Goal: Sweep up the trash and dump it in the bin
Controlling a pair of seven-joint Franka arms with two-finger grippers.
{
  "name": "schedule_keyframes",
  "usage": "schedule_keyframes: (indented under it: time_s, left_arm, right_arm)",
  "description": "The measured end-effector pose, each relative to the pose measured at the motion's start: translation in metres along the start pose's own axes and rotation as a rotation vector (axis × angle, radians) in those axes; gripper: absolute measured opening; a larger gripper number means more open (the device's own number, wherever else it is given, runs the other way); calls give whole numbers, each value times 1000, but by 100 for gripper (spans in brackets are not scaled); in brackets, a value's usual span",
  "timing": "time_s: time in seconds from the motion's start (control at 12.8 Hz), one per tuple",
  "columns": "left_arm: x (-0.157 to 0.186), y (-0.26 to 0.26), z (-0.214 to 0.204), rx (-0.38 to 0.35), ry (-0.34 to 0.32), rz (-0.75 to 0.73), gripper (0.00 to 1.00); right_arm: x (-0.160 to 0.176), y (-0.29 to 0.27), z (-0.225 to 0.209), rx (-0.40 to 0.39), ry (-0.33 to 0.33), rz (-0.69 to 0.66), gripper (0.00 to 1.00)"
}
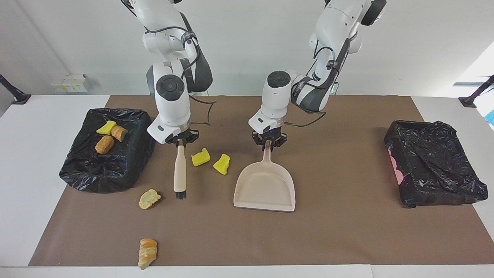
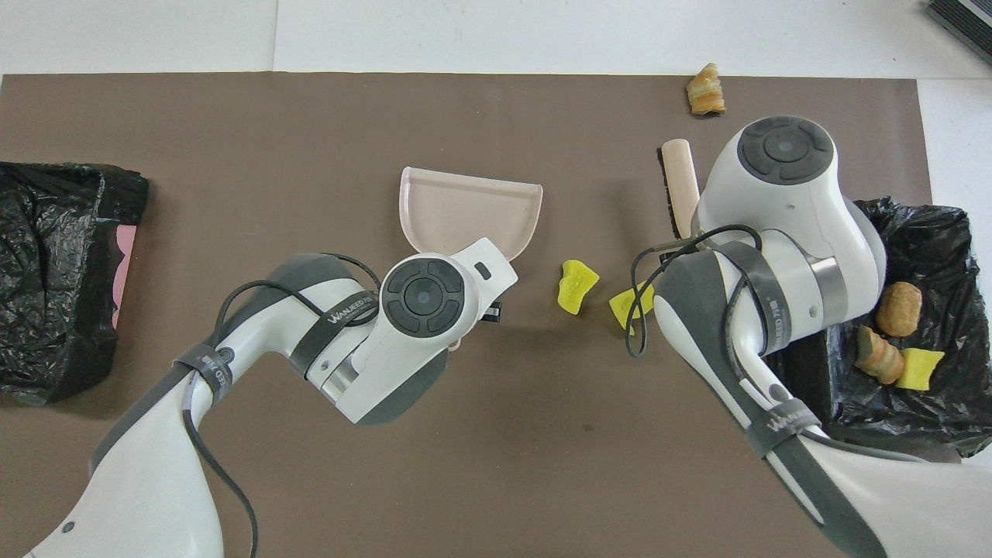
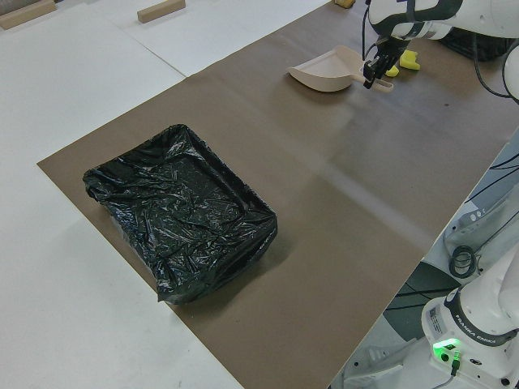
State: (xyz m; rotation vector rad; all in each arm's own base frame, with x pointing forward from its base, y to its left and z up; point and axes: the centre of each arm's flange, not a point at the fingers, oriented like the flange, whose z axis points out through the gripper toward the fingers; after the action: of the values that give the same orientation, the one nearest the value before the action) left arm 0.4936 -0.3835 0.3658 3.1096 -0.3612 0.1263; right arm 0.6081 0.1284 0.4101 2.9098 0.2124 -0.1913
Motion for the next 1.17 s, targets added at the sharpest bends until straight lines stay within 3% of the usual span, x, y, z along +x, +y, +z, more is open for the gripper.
schedule_keyframes:
  time_s: [0.39, 0.55, 0.86, 1.17]
  left_arm:
    - [-7, -42, -43, 125, -112, 386, 31]
    - [-11, -56, -52, 143, -164, 565, 31]
    - [-7, -79, -48, 122, -213, 814, 31]
    - [-11, -96, -36, 73, -262, 999, 31]
  right_arm:
    - [64, 49, 15, -213, 136, -196, 26]
    - [88, 62, 28, -295, 183, -271, 26]
    - [124, 102, 67, -460, 277, -411, 26]
    - [156, 119, 92, -595, 282, -522, 26]
